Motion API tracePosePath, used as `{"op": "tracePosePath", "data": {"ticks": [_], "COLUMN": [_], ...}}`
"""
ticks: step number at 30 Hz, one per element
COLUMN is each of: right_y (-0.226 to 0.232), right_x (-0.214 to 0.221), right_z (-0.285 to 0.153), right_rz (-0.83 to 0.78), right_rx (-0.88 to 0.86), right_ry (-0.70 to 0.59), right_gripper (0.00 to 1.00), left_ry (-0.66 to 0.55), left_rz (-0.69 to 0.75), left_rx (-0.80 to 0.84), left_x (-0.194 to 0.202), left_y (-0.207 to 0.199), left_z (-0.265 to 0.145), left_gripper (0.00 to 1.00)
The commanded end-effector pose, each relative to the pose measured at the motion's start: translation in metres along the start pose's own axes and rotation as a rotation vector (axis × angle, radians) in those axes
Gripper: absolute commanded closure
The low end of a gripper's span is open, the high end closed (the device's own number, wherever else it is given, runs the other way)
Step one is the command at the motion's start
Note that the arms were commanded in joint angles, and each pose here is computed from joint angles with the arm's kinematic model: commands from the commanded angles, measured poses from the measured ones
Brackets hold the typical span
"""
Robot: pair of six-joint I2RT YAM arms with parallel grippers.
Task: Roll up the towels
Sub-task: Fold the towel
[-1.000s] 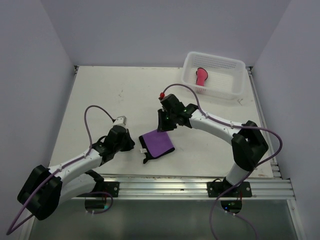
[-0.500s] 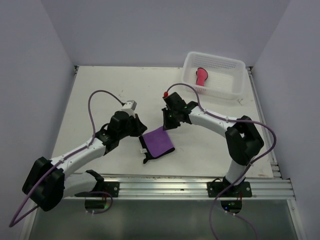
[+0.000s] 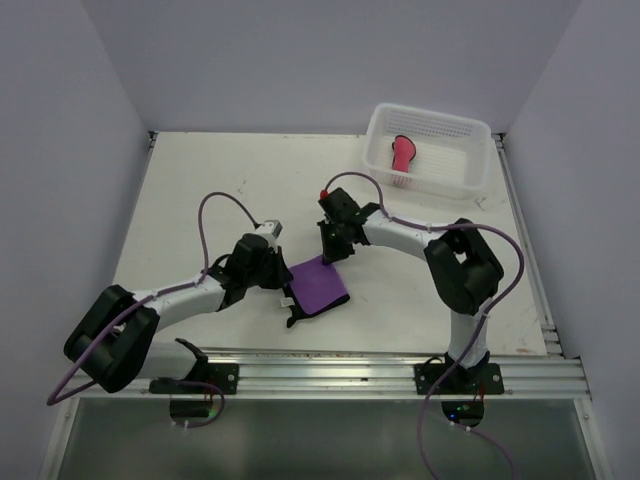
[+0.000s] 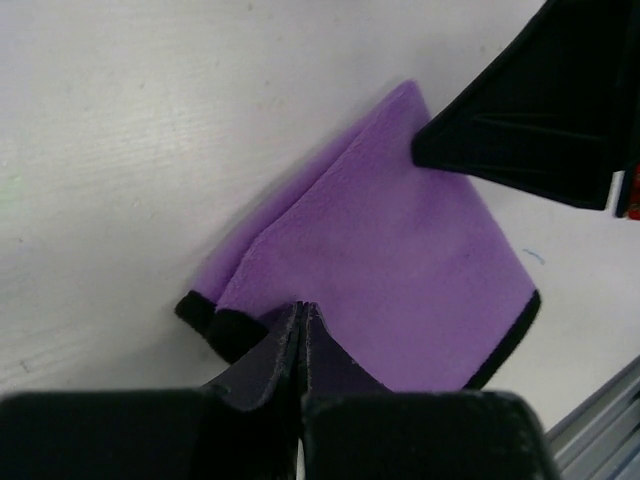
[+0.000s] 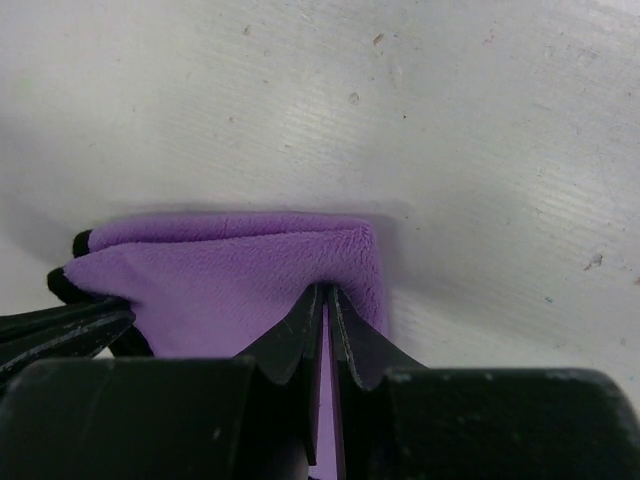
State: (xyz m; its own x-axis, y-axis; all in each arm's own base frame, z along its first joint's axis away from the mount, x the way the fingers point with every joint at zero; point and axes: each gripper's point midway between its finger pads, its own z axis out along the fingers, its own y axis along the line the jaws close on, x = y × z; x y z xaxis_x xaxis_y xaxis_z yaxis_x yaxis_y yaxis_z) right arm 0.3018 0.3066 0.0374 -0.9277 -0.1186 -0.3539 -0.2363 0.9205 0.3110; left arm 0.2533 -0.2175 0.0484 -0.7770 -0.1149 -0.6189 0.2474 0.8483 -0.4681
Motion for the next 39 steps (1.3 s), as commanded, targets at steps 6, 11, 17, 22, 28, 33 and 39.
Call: {"op": "tracePosePath", "data": {"ticks": [6, 11, 17, 22, 28, 33, 39], "right_y": [-0.002, 0.0, 0.019, 0.019, 0.009, 0.008, 0.014], "right_x": [-0.009, -0.012, -0.036, -0.024, 0.008, 0.038, 0.069], "right_z": [0.011, 0.006, -0.045, -0.081, -0.085, -0.065, -0.041], "right_rz": [-0.011, -0.02, -0.064, -0.077, -0.05, -0.035, -0.078], "right_rx": [0.003, -0.004, -0.049, -0.072, -0.093, -0.116, -0.108], "right_ry": [-0.02, -0.027, -0.113, -0.123, -0.096, -0.035, 0.021], "right_gripper": [0.91, 0.9, 0.85, 0.84, 0.87, 0.89, 0.9], "left_ry": [0.028, 0.038, 0.034, 0.017, 0.003, 0.0, -0.003], "left_rz": [0.044, 0.033, 0.02, 0.015, 0.015, 0.029, 0.03], "left_rx": [-0.191, -0.198, -0.166, -0.163, -0.153, -0.154, -0.156], "left_x": [0.021, 0.028, 0.028, 0.023, 0.019, 0.014, 0.011], "left_y": [0.045, 0.049, 0.043, 0.041, 0.037, 0.036, 0.035], "left_z": [0.001, 0.0, 0.0, -0.002, -0.002, -0.002, -0.003], "left_gripper": [1.0, 1.0, 1.0, 1.0, 1.0, 1.0, 1.0]}}
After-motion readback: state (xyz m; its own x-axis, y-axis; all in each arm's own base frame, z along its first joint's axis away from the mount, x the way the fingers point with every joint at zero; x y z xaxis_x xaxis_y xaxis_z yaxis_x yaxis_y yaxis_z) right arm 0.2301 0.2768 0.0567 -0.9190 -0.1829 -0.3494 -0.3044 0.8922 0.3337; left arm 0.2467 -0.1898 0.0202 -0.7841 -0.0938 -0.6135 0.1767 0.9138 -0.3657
